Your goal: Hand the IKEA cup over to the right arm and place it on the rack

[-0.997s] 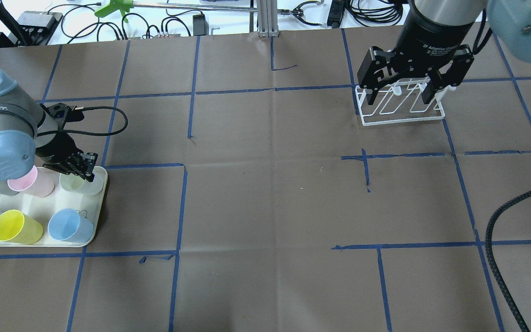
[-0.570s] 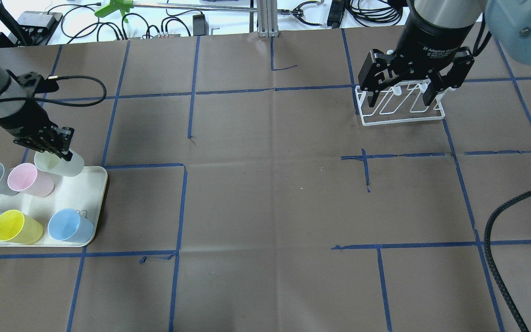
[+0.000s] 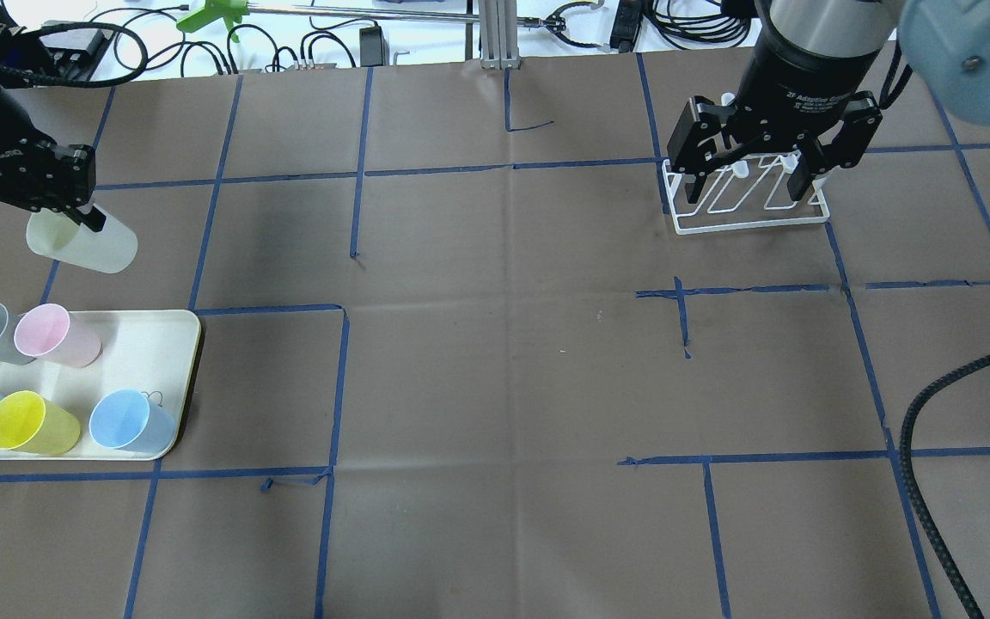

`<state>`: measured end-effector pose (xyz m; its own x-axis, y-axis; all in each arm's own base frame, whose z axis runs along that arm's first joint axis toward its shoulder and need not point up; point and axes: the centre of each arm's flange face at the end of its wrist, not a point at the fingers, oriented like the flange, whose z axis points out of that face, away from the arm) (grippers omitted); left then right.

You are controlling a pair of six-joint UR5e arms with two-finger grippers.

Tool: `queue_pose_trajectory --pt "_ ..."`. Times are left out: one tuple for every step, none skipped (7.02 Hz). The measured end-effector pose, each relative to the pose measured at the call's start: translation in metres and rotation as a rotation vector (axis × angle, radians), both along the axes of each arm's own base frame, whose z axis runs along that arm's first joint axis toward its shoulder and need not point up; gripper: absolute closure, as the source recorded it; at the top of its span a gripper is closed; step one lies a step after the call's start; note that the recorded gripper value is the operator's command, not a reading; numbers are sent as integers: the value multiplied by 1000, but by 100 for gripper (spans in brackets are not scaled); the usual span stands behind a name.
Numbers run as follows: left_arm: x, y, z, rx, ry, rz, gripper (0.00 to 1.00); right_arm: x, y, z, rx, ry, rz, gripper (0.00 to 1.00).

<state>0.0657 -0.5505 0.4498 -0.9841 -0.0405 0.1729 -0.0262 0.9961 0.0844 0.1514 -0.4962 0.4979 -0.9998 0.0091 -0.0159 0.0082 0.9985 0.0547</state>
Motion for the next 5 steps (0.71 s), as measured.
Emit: queue_pose_trajectory --pt "-18 -8 0 -51 77 -8 100 0 0 -1 1 0 0 0" --pt "-38 -18 -4 -120 144 -25 100 0 0 -1 3 0 -1 0" --pt "-60 -25 -11 -204 184 -58 100 0 1 -3 7 1 -1 0" --pt "-90 -28 -19 -309 209 -104 100 0 2 -4 10 1 -1 0" --pt "-125 -26 -24 -420 240 -145 100 0 4 -5 11 1 0 0"
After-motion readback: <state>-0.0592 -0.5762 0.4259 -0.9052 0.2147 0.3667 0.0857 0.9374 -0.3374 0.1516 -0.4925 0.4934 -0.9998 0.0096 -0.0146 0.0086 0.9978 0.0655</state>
